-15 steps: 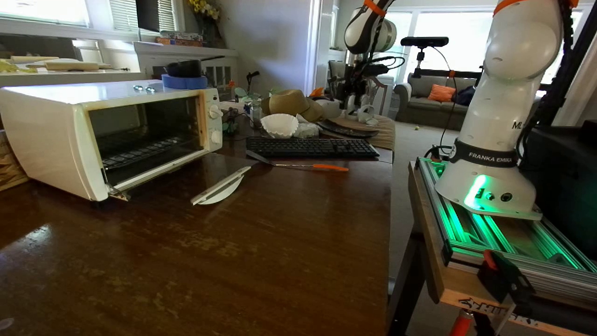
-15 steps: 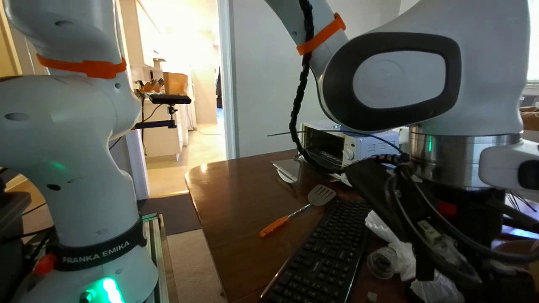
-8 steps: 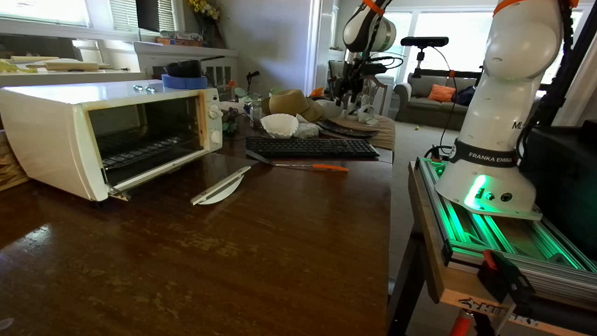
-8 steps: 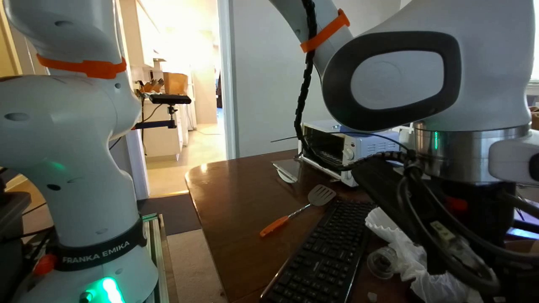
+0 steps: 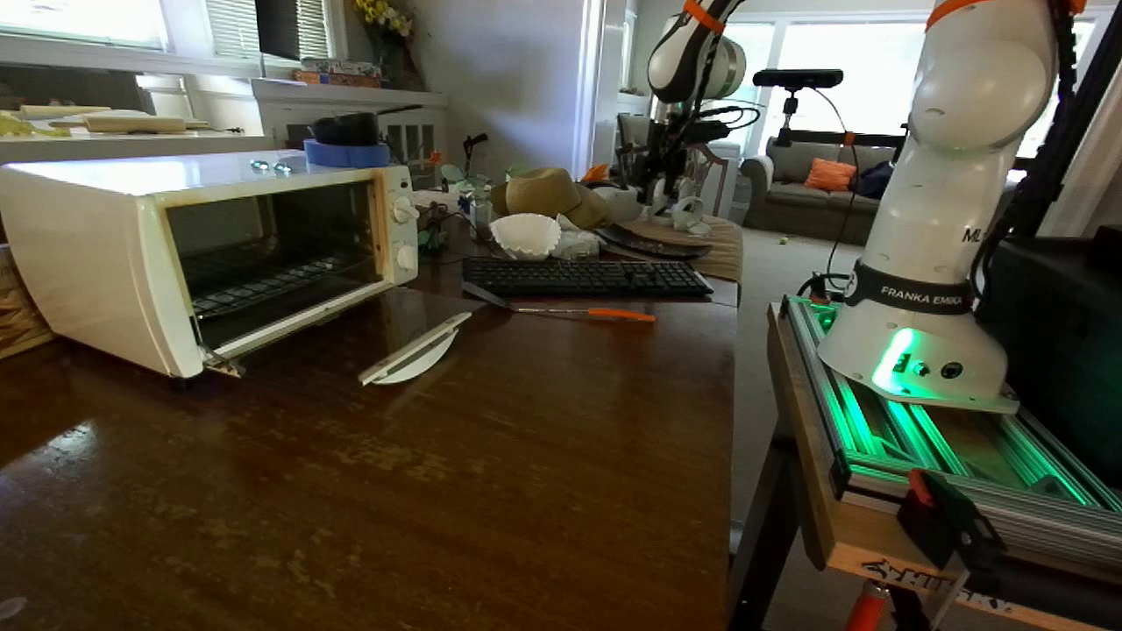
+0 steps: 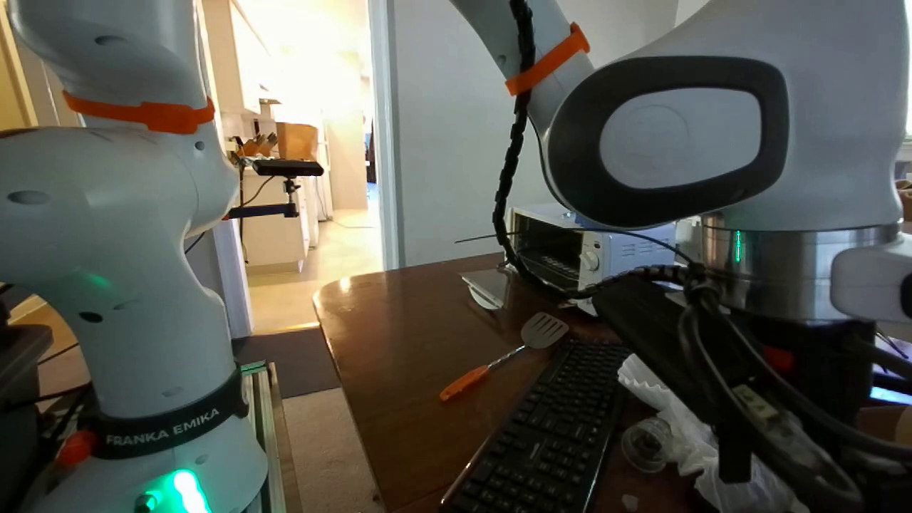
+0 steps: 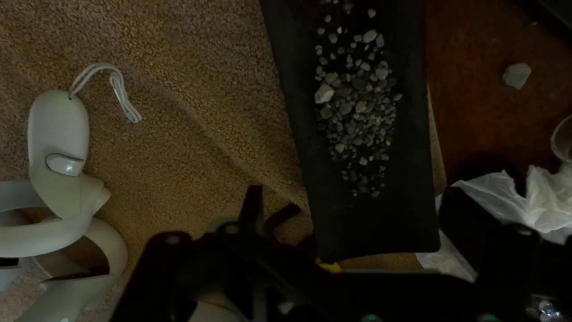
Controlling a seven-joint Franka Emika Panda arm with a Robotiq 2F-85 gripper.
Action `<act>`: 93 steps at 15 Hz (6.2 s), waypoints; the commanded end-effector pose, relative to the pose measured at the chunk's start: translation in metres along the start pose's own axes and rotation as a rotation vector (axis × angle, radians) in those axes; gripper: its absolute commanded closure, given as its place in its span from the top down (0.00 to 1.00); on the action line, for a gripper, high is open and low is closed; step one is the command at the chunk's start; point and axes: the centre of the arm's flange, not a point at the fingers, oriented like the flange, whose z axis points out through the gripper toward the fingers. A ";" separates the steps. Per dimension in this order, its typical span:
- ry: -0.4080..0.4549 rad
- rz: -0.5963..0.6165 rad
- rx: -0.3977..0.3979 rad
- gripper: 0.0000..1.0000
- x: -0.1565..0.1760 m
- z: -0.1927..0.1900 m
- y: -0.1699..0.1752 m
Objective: Remove two objects from the tray and place them on the counter.
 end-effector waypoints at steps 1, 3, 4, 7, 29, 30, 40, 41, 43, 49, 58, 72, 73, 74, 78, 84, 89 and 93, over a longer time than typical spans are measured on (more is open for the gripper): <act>-0.048 0.013 -0.014 1.00 0.001 0.005 0.000; -0.062 0.055 -0.009 1.00 -0.001 0.013 -0.003; -0.077 0.087 -0.012 1.00 -0.001 0.016 -0.003; -0.101 0.183 -0.020 1.00 0.000 0.029 0.000; -0.104 0.275 -0.017 0.61 -0.001 0.050 0.006; -0.106 0.275 -0.018 0.64 -0.002 0.051 0.007; -0.096 0.312 0.013 0.31 -0.005 0.067 0.008; -0.096 0.316 0.014 0.33 -0.006 0.070 0.008; -0.095 0.325 0.010 0.27 -0.006 0.073 0.008; -0.094 0.337 0.012 0.22 -0.007 0.082 0.010; -0.099 0.346 0.021 0.20 -0.008 0.089 0.010; -0.105 0.354 0.017 0.18 -0.012 0.094 0.015; -0.105 0.352 0.017 0.18 -0.012 0.094 0.015; -0.104 0.352 0.017 0.16 -0.012 0.094 0.014; -0.098 0.352 0.021 0.17 -0.012 0.097 0.014; -0.095 0.348 0.027 0.18 -0.012 0.096 0.013; -0.096 0.350 0.028 0.20 -0.013 0.093 0.017; -0.099 0.348 0.028 0.21 -0.016 0.093 0.019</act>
